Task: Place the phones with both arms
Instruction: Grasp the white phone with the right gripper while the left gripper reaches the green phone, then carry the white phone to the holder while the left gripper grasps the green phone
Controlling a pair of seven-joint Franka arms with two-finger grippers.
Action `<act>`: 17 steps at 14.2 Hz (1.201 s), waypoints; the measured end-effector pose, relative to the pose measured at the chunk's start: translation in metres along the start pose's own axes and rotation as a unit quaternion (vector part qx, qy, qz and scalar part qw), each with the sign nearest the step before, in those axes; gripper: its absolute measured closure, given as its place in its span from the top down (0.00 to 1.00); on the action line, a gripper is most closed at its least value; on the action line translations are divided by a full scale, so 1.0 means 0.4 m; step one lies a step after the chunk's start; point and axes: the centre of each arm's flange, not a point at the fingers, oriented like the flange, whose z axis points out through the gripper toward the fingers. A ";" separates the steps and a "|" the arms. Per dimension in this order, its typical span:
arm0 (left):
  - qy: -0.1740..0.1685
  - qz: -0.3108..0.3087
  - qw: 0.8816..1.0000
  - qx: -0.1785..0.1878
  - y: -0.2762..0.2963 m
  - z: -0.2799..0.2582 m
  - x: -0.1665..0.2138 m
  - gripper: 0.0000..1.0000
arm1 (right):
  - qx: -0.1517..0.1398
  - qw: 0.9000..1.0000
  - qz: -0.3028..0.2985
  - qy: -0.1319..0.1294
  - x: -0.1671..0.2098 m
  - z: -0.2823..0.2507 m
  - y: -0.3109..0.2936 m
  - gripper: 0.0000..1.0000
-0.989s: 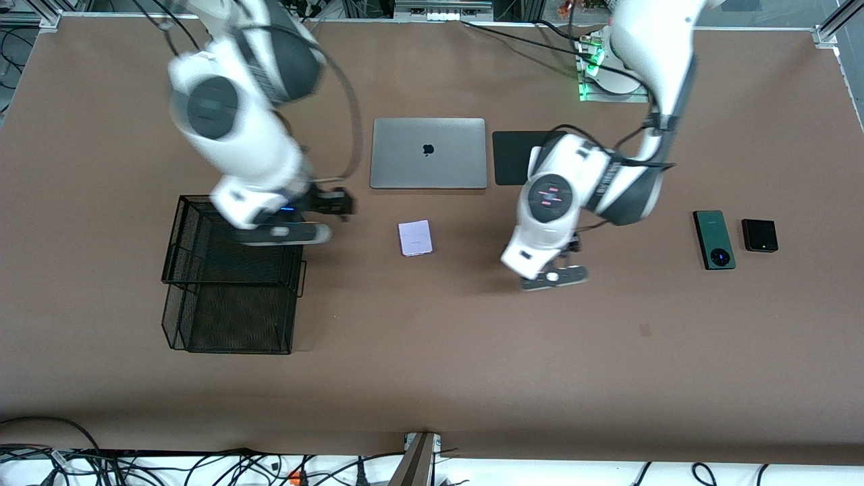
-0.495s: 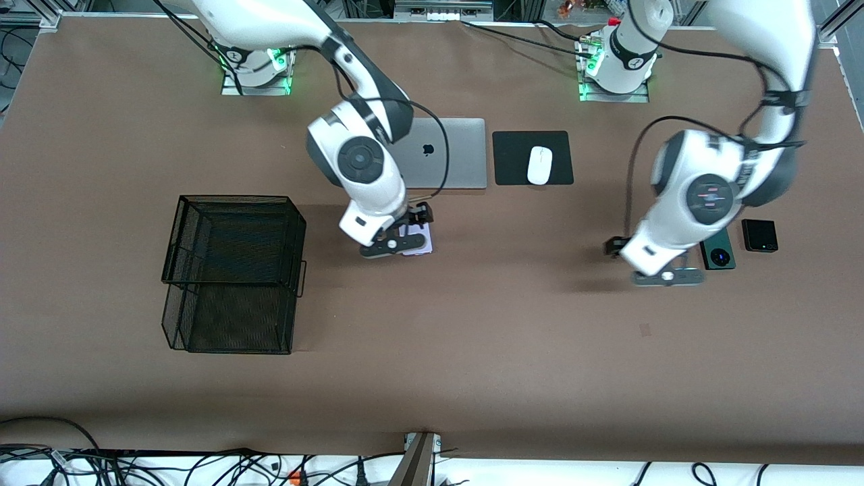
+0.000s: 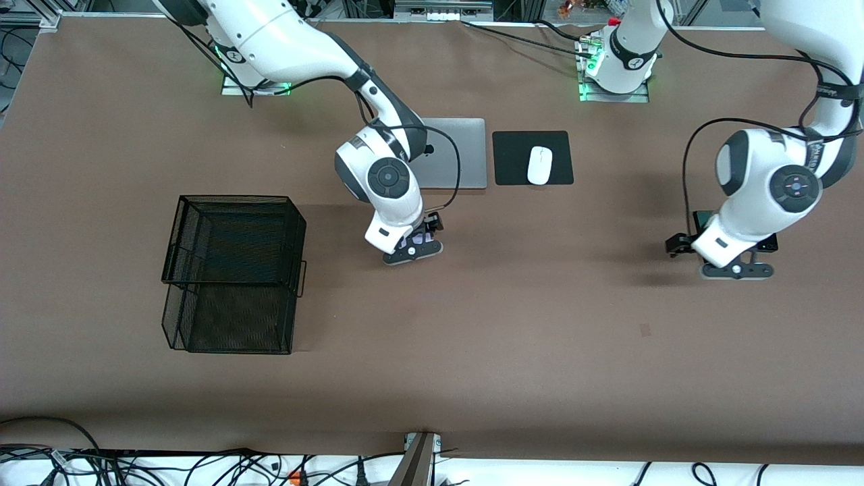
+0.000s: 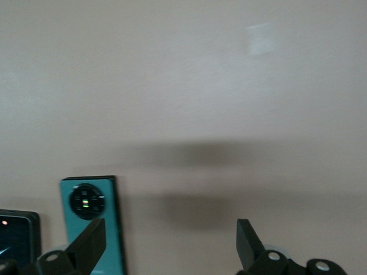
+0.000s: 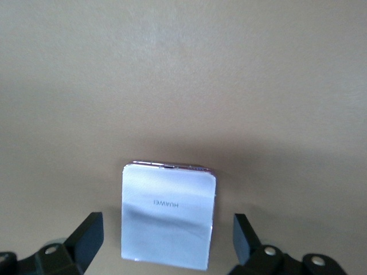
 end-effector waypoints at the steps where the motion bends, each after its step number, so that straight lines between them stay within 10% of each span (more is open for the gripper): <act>1: 0.002 -0.004 1.000 -0.001 -0.046 0.019 -0.017 1.00 | 0.001 1.000 -0.002 0.000 -0.004 0.023 -0.005 1.00; 17: 0.033 -0.061 0.997 -0.015 -0.245 0.265 -0.170 1.00 | -0.013 1.000 -0.024 -0.002 -0.014 0.076 -0.004 1.00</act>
